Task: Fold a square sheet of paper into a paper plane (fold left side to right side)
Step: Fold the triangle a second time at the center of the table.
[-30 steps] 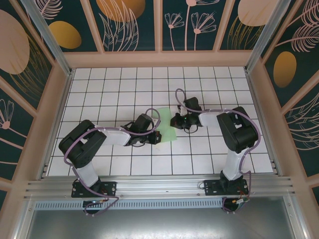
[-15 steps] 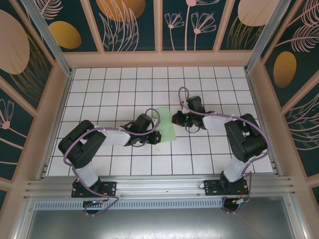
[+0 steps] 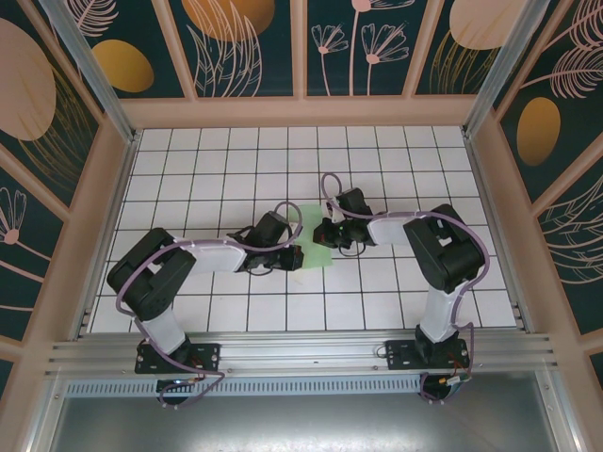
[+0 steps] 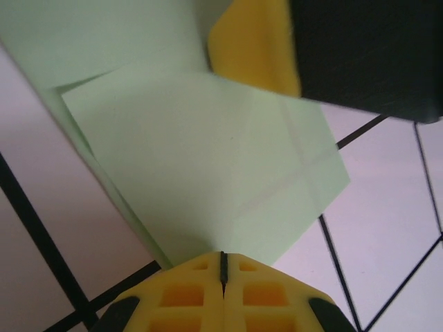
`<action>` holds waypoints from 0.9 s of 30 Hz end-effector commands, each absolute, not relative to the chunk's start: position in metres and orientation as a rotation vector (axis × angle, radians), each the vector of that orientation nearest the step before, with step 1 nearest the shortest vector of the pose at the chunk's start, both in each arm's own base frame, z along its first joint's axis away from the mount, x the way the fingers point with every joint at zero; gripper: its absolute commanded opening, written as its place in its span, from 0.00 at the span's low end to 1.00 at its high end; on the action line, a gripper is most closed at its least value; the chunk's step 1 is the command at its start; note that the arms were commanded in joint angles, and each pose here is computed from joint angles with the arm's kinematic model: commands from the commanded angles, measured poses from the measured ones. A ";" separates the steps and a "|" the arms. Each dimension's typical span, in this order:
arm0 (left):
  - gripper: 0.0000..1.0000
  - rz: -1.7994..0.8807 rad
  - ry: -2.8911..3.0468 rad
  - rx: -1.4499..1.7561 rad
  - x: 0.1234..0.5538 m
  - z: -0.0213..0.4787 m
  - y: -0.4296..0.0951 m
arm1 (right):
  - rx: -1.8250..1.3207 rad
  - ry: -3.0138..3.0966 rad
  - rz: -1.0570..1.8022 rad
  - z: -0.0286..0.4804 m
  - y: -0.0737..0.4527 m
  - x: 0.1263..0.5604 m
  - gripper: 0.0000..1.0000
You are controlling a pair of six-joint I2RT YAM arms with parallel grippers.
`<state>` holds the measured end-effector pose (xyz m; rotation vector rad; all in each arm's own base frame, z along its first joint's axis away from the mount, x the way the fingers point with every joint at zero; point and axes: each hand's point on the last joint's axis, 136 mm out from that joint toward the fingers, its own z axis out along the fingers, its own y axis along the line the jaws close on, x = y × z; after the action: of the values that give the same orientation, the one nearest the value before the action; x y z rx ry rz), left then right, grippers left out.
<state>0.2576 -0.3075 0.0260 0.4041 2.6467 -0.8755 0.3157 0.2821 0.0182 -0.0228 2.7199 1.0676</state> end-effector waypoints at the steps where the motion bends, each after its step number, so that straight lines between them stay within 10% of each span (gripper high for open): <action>1: 0.00 -0.961 2.585 0.425 0.266 0.058 -0.322 | 0.026 2.811 1.003 -0.002 0.271 0.309 0.00; 27: 0.00 -0.923 2.756 0.369 0.233 -0.006 -0.296 | 0.014 2.828 0.993 -0.004 0.270 0.306 0.00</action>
<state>0.2470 -0.3201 0.0141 0.4408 2.6527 -1.0127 0.3150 0.2828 0.0175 -0.0237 2.7362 1.0799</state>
